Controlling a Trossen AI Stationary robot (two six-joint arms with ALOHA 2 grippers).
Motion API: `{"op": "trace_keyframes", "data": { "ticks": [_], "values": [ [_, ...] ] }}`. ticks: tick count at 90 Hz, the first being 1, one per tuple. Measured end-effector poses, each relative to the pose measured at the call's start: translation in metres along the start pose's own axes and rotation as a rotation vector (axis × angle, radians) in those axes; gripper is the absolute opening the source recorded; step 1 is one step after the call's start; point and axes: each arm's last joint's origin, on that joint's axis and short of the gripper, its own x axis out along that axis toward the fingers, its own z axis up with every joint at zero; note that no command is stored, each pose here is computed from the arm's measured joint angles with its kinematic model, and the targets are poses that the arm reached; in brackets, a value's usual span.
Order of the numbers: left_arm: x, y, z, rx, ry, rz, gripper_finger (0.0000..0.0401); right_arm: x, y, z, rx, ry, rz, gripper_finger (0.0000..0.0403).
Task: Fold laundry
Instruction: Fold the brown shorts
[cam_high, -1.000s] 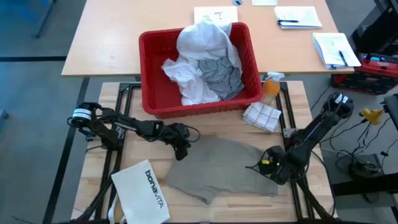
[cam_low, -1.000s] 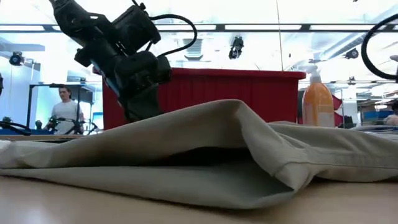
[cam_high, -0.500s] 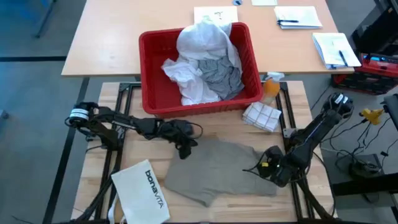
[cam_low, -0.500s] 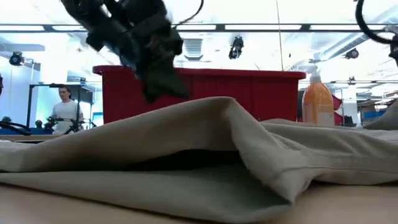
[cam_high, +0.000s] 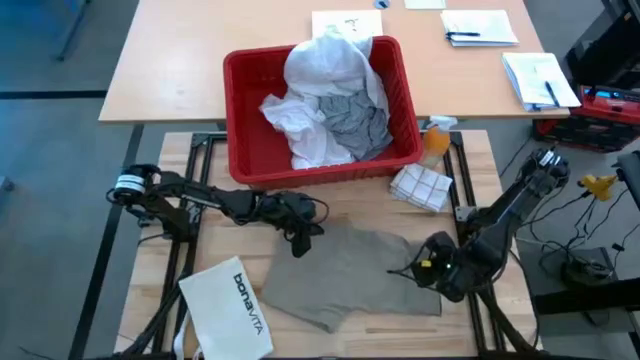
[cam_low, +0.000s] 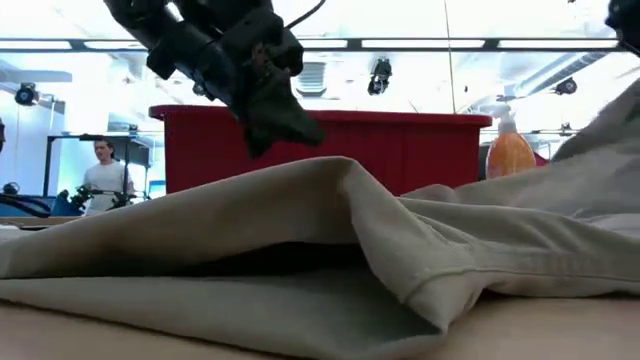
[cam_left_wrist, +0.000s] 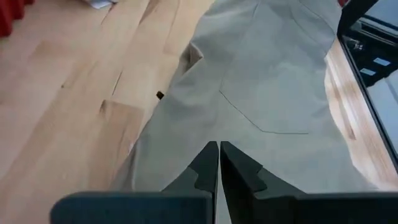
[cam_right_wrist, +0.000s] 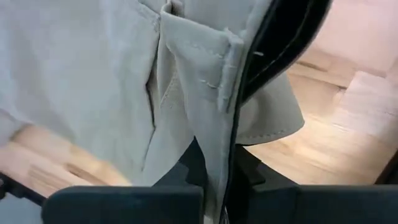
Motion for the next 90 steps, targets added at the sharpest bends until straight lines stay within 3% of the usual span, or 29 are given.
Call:
{"op": "trace_keyframes", "data": {
  "ticks": [39,59,78,90],
  "values": [
    [0.0,0.0,-0.002,0.023,0.004,0.003,0.0,-0.035,0.043,0.042,-0.05,-0.047,0.144,0.0003],
    [0.004,-0.005,-0.007,0.125,0.038,-0.054,0.0,-0.041,0.054,0.07,-0.068,-0.083,0.169,0.0003],
    [0.025,-0.003,-0.018,0.137,0.093,-0.092,0.0,-0.04,0.069,0.095,-0.08,-0.065,0.298,0.0014],
    [0.042,-0.004,-0.022,0.13,0.128,-0.107,0.0,-0.039,0.073,0.104,-0.093,-0.087,0.319,0.0012]
  ]
}}
